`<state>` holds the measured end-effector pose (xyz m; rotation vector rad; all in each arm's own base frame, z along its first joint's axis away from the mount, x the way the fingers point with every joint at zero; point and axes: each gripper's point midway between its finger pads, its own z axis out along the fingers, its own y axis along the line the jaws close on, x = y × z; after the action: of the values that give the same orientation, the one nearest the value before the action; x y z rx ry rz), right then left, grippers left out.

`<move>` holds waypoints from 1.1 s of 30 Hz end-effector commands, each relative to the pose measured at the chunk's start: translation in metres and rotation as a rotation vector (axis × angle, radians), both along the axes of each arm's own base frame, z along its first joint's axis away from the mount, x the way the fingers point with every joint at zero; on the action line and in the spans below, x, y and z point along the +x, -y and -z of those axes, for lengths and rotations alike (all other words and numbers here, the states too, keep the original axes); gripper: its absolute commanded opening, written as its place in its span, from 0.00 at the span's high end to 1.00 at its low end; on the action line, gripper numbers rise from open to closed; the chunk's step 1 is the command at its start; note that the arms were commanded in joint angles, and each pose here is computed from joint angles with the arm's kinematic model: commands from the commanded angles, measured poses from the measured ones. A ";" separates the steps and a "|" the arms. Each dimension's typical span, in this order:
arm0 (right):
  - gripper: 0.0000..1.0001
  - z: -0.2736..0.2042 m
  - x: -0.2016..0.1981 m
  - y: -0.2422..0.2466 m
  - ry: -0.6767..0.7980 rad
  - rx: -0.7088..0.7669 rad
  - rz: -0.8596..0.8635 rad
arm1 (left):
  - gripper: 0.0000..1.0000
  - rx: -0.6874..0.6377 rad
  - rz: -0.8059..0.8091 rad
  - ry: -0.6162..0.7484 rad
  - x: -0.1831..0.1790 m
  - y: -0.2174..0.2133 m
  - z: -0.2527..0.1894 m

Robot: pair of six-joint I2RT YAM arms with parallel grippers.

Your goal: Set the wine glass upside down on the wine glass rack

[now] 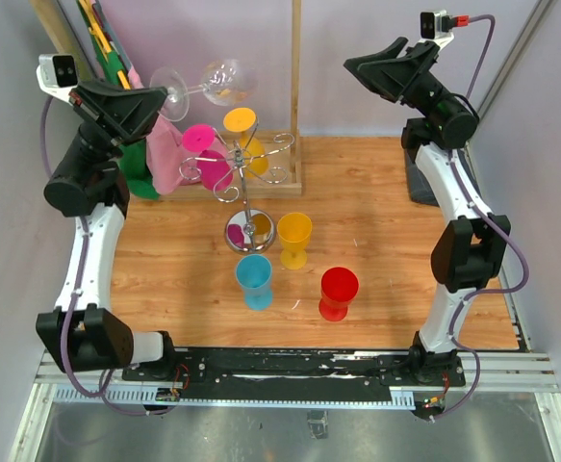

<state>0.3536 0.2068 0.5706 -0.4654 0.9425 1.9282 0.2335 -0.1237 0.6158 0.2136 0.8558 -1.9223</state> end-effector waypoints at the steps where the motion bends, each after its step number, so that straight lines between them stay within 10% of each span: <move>1: 0.43 -0.001 -0.011 0.003 0.065 0.000 -0.002 | 1.00 0.026 -0.156 -0.053 0.008 -0.014 0.007; 19: 0.45 -0.016 -0.020 0.005 0.106 0.021 -0.018 | 1.00 0.096 -0.750 -0.408 0.047 -0.067 0.041; 33: 0.45 -0.016 -0.010 0.009 0.106 0.047 -0.011 | 1.00 0.032 -1.070 -0.615 0.009 -0.102 0.073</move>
<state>0.3508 0.2051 0.5811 -0.5059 0.8997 1.9476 0.2619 -0.0390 0.5301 -0.6705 1.1729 -1.0341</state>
